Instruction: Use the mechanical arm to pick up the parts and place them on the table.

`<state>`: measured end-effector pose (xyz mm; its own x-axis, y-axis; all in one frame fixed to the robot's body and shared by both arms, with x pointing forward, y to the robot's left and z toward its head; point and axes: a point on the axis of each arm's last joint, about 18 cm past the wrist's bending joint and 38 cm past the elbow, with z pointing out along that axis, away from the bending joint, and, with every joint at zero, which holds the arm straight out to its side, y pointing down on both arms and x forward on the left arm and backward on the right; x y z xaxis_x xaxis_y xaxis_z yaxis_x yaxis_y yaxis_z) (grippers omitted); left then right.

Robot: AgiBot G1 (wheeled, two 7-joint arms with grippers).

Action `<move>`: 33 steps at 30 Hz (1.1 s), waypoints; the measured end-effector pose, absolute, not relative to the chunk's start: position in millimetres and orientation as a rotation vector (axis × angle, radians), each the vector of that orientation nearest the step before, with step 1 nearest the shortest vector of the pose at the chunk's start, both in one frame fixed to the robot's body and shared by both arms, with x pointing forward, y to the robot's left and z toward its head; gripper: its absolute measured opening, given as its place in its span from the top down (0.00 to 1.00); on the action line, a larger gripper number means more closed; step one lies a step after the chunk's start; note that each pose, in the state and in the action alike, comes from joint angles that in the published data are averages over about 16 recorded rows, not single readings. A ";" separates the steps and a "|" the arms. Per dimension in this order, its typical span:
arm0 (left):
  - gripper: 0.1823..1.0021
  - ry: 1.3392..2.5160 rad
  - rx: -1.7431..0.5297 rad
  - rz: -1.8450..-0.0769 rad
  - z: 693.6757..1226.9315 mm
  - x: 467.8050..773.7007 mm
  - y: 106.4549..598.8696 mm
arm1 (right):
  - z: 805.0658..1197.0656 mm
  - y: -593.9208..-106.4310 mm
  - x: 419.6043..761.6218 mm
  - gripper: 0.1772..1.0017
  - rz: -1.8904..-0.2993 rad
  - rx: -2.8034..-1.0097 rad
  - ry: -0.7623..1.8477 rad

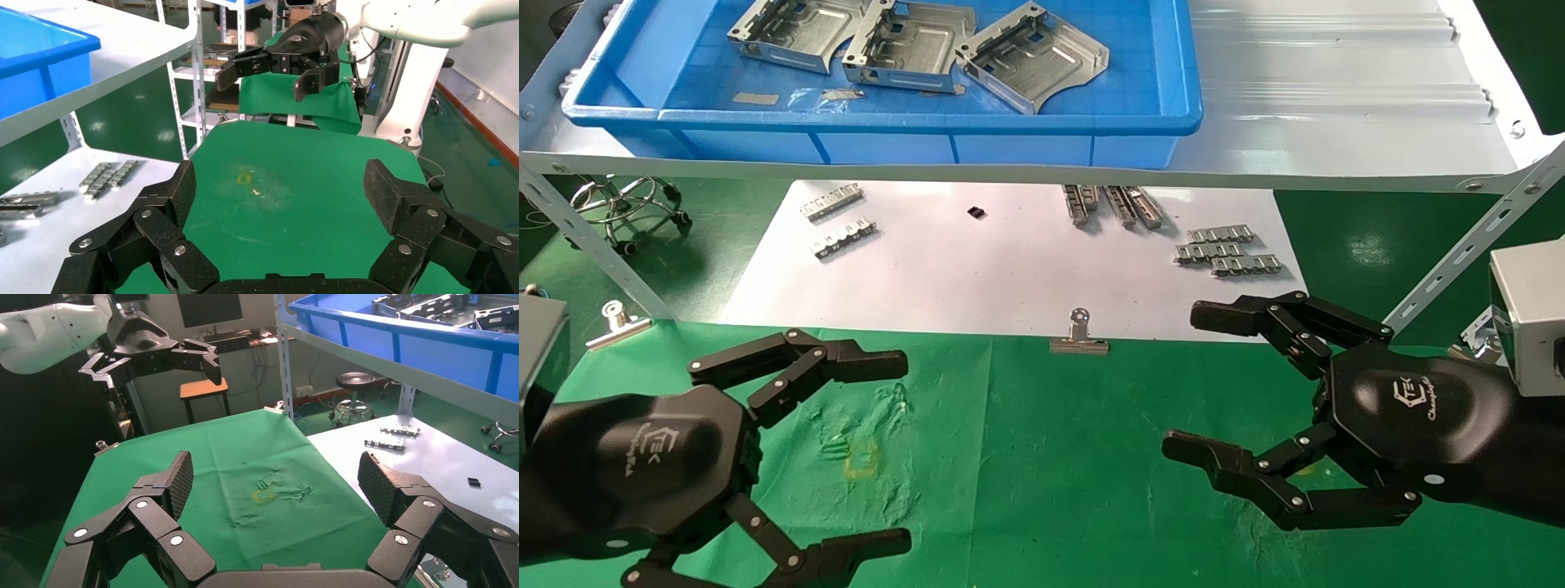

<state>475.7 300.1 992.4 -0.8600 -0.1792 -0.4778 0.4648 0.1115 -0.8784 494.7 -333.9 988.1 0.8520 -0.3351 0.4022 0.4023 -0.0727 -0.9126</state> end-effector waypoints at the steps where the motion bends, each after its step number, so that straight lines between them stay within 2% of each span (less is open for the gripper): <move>1: 0.00 1.923 0.277 -1.799 992.4 475.7 300.1 | 988.1 -333.9 494.7 0.00 -0.608 -1.527 -0.055; 22: 0.00 1.920 0.273 -1.801 992.7 476.4 300.2 | 988.1 -333.9 494.7 0.00 -0.608 -1.527 -0.055; 33: 0.00 1.855 0.217 -1.816 1000.0 495.4 296.8 | 988.1 -333.9 494.7 0.06 -0.608 -1.527 -0.055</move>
